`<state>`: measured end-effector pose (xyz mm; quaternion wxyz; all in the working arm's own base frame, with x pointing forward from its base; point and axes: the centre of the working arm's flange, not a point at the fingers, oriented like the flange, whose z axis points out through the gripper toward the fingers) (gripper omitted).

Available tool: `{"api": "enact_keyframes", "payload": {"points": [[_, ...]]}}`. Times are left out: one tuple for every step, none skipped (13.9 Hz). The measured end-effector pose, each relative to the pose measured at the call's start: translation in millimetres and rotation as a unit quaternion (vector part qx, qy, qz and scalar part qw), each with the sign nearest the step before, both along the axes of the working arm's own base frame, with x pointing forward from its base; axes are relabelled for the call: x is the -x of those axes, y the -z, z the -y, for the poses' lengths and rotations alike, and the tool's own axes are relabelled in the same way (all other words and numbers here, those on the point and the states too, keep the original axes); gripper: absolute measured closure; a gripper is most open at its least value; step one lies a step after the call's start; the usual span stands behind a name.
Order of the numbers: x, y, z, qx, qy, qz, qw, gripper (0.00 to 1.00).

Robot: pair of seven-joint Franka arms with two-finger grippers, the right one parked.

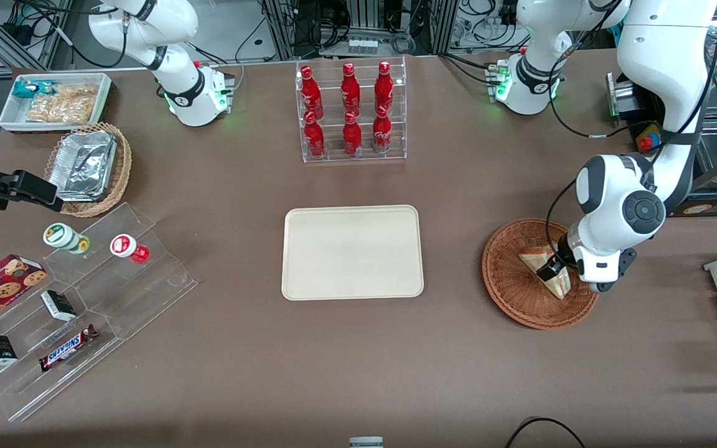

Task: Place sandwich from basket to tray
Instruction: 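Lower the left gripper and grasp the wrapped sandwich, then lift the sandwich and carry it over the cream tray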

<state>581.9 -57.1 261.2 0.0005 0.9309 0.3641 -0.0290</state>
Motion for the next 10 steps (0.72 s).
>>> {"api": "enact_keyframes", "payload": {"points": [[0.9, 1.9, 0.0, 0.000, 0.000, -0.003, 1.0000, 0.07], [2.5, 5.1, -0.2, 0.000, -0.001, -0.006, 1.0000, 0.07], [4.1, 8.5, -0.3, -0.001, -0.003, -0.010, 0.9999, 0.14], [4.7, 10.0, -0.3, -0.001, -0.003, -0.011, 0.9999, 0.24], [4.4, 9.3, -0.3, -0.001, -0.003, -0.010, 0.9999, 0.37], [3.5, 7.1, -0.2, -0.001, -0.003, -0.011, 0.9999, 0.47], [1.6, 2.0, -0.1, -0.001, -0.003, -0.018, 0.9998, 0.57], [-1.5, -7.6, 0.2, -0.003, -0.001, -0.033, 0.9994, 0.63], [-7.2, -23.8, 0.7, -0.004, 0.004, -0.052, 0.9987, 0.69], [-14.6, -43.2, 3.8, -0.003, 0.018, -0.061, 0.9980, 0.75]]}}
